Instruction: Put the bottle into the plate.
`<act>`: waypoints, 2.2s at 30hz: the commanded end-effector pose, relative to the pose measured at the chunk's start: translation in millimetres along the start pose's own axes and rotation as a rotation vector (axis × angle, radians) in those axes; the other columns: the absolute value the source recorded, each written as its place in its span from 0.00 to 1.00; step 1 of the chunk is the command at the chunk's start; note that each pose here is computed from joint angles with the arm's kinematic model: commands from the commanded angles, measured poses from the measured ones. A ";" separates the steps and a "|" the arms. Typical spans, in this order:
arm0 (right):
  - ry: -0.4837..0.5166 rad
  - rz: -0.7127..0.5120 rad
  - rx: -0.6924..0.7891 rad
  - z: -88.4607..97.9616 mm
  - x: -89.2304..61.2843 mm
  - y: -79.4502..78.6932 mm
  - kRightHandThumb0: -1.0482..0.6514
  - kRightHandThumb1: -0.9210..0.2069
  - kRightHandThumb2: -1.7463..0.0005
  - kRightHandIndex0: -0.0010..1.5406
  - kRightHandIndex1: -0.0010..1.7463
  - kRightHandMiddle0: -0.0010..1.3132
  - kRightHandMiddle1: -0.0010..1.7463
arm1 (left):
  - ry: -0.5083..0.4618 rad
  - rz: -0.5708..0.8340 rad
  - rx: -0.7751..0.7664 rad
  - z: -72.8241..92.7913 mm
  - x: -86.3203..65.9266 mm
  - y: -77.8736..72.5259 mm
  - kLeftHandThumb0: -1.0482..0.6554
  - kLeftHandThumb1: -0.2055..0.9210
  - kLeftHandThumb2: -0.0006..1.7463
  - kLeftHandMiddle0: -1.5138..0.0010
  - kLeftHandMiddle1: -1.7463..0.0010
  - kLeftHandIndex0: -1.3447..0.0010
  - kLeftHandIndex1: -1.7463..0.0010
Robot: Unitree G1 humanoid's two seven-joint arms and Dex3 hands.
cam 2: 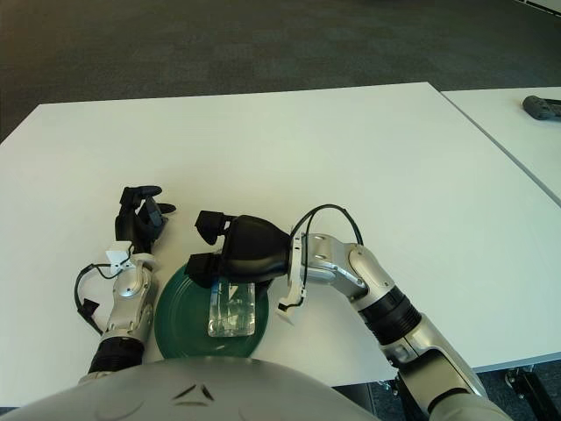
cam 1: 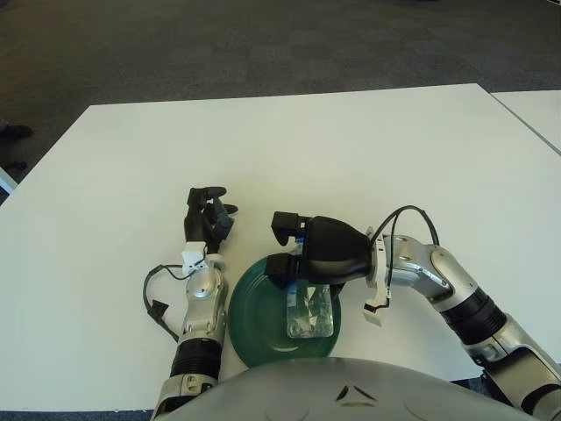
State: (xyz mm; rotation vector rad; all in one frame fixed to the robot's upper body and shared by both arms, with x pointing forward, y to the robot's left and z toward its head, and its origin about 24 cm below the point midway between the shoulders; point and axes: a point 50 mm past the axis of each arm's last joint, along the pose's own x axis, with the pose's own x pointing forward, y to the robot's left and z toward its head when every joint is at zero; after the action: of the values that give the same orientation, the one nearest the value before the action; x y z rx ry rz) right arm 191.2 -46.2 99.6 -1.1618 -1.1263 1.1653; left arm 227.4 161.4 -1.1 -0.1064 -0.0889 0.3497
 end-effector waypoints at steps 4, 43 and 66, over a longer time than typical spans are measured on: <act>-0.010 -0.026 -0.024 -5.1 3.8 -1.6 0.34 0.53 0.26 0.77 1.00 0.46 1.00 | -0.026 0.005 -0.010 5.6 0.0 -4.1 0.24 1.00 0.52 0.57 0.15 0.72 0.06; -0.071 -0.051 -0.005 -1.7 1.0 13.4 0.34 0.50 0.28 0.77 1.00 0.44 1.00 | -0.043 0.003 -0.028 15.2 -0.1 -19.8 0.24 1.00 0.52 0.58 0.10 0.73 0.05; -0.094 0.068 0.020 0.3 -5.2 21.1 0.39 0.18 0.55 0.48 1.00 0.25 0.99 | -0.064 -0.005 -0.039 19.1 3.3 -26.9 0.23 1.00 0.52 0.59 0.11 0.76 0.05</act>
State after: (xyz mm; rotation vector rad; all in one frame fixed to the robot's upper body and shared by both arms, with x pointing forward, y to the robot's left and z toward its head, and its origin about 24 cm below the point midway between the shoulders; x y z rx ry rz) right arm 185.3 -49.9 72.0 -1.1359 -1.1277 1.2974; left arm 233.0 147.4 16.4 -0.0975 -0.1446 0.3351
